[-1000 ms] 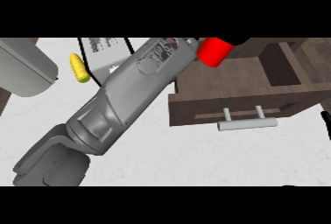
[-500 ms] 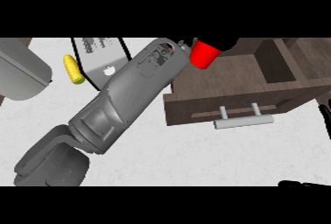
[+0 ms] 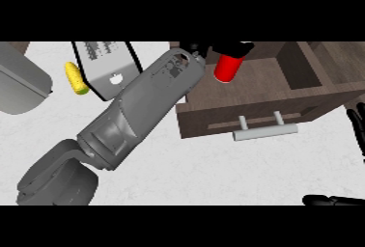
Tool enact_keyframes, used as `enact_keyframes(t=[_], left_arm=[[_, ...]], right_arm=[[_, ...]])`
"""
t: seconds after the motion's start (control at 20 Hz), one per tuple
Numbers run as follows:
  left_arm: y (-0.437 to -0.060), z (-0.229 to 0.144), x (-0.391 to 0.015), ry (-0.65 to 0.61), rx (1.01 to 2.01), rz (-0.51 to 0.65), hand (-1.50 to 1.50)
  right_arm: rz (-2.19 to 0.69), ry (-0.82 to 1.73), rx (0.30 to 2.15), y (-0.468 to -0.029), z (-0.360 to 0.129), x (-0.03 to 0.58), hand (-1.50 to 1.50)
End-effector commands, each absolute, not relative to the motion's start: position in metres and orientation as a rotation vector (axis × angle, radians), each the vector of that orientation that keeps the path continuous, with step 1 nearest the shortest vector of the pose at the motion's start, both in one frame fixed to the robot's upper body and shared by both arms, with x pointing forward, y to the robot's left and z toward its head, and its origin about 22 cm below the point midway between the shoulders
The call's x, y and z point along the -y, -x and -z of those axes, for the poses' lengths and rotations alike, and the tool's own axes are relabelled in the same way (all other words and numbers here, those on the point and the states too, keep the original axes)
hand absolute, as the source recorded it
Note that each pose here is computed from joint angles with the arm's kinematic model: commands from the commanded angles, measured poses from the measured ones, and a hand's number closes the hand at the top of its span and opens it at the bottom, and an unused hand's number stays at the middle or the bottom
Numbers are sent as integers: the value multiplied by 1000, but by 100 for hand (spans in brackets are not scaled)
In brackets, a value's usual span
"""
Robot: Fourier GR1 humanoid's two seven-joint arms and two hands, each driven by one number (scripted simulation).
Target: Pick up the can, place it into the drawer and close the drawer
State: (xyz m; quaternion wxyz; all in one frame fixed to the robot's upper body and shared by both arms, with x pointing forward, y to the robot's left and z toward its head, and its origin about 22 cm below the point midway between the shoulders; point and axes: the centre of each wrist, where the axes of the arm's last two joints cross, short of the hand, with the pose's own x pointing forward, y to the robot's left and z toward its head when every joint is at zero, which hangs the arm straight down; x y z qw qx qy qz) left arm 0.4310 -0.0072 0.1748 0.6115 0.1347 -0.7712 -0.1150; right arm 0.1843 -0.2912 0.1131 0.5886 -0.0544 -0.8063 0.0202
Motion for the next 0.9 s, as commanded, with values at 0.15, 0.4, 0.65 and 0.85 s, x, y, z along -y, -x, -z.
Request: enact_keyframes(t=[0.15, 0.4, 0.65, 0.85], left_arm=[[-427, -162, 7, -358, 1789, 216, -150], [-428, -166, 8, -350, 1784, 199, -150], [-429, -156, 2, -336, 1759, 142, -150], [-425, -158, 6, -291, 1759, 120, -150]], right_arm=[[-56, 127, 1881, -187, -114, 291, -150], [-54, 102, 1891, -187, -119, 284, -150], [-169, 292, 1958, -175, -146, 302, -150], [-305, 368, 2009, -182, -144, 296, -150]])
